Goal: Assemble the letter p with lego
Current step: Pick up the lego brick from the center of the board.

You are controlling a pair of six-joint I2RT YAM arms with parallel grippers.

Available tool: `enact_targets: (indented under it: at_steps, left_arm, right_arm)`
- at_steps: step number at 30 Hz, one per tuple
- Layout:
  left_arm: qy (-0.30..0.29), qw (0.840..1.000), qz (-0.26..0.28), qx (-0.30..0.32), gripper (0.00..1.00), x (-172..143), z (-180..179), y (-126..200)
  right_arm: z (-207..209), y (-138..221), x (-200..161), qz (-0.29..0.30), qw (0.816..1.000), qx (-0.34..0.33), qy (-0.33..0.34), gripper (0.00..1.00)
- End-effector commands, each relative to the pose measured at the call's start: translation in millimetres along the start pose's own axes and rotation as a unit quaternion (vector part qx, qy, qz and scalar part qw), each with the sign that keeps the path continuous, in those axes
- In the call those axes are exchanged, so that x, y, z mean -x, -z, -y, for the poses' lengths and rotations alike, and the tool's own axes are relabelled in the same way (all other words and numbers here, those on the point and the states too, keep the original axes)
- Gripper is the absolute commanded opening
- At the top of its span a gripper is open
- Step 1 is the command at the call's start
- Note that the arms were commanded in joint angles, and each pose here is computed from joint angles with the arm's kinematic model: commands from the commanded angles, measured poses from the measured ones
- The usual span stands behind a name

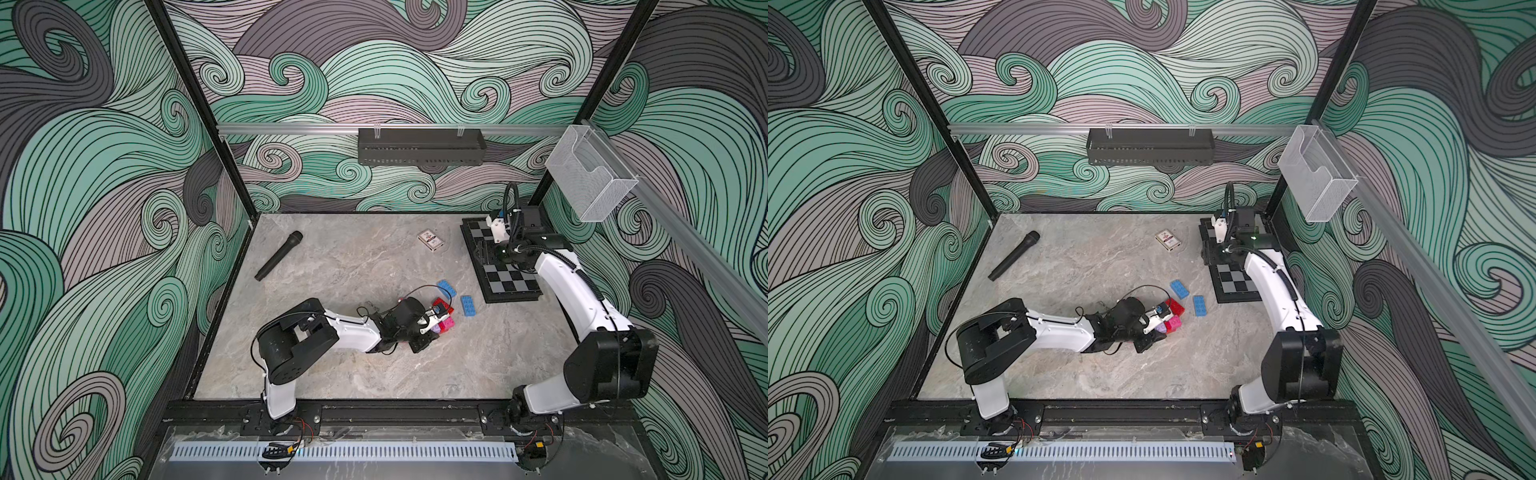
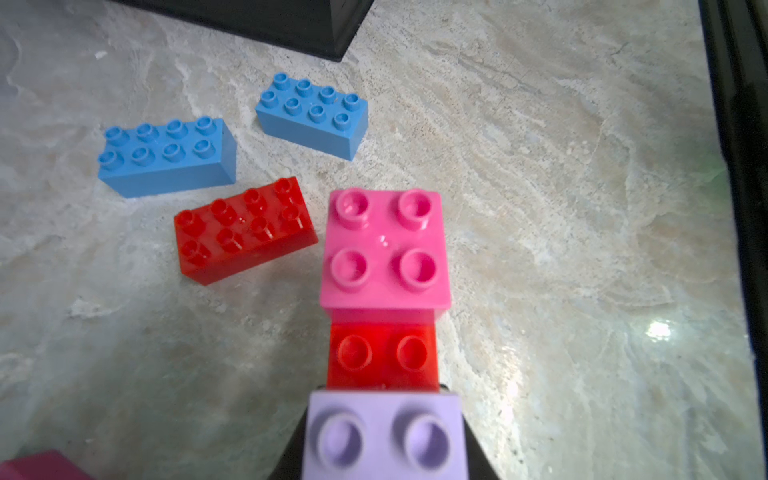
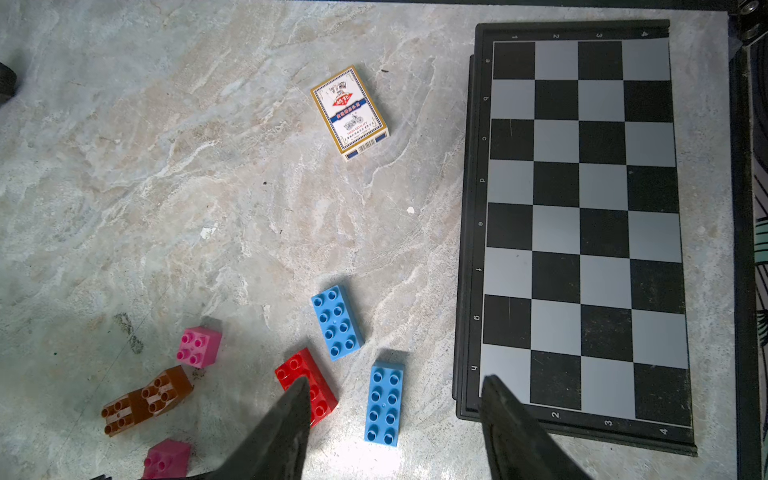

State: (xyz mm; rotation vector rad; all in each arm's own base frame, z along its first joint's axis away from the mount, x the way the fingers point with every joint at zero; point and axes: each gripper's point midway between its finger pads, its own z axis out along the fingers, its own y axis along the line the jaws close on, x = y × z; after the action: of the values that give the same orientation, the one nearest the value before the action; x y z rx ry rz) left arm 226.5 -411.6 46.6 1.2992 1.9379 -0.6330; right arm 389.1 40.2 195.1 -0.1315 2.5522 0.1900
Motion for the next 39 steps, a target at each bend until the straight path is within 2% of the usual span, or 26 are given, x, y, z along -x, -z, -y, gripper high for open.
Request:
enact_targets:
  at_steps: [1, 3, 7, 13, 18, 21, 28, 39]
  left_arm:
    - [0.001, 1.0, 0.011, -0.001, 0.14, 5.6, 2.5, 4.2]
    - [0.001, 1.0, 0.01, 0.0, 0.08, 5.6, 2.1, 4.8]
    - [-0.001, 1.0, 0.008, 0.01, 0.05, 5.4, -0.9, 6.9]
    - [0.003, 1.0, -0.002, 0.011, 0.05, -0.9, -2.2, 1.0]
    - [0.01, 1.0, -0.008, 0.014, 0.04, -4.6, -3.4, -3.0]
    - [0.01, 1.0, -0.018, 0.015, 0.0, -6.9, -4.5, -6.0]
    - [0.012, 0.999, -0.03, 0.01, 0.0, -9.9, -3.2, -10.5]
    - [0.011, 0.999, -0.035, 0.009, 0.0, -11.4, -3.1, -11.8]
  right_arm:
    - [8.0, -17.2, -26.9, -0.056, 0.998, -0.017, -0.001, 0.65]
    - [10.5, -24.1, -41.3, -0.089, 0.996, -0.032, 0.001, 0.65]
    - [3.9, -39.4, -73.9, -0.153, 0.987, -0.042, 0.006, 0.65]
    - [-18.0, -55.4, -108.0, -0.202, 0.979, -0.027, 0.023, 0.66]
    - [-20.0, -66.5, -129.2, -0.233, 0.972, -0.03, 0.018, 0.66]
    - [-19.4, -74.7, -137.7, -0.251, 0.967, -0.034, 0.019, 0.65]
    - [-16.5, -92.4, -154.9, -0.288, 0.956, -0.044, 0.024, 0.63]
    - [-13.1, -102.7, -160.2, -0.301, 0.952, -0.053, 0.027, 0.51]
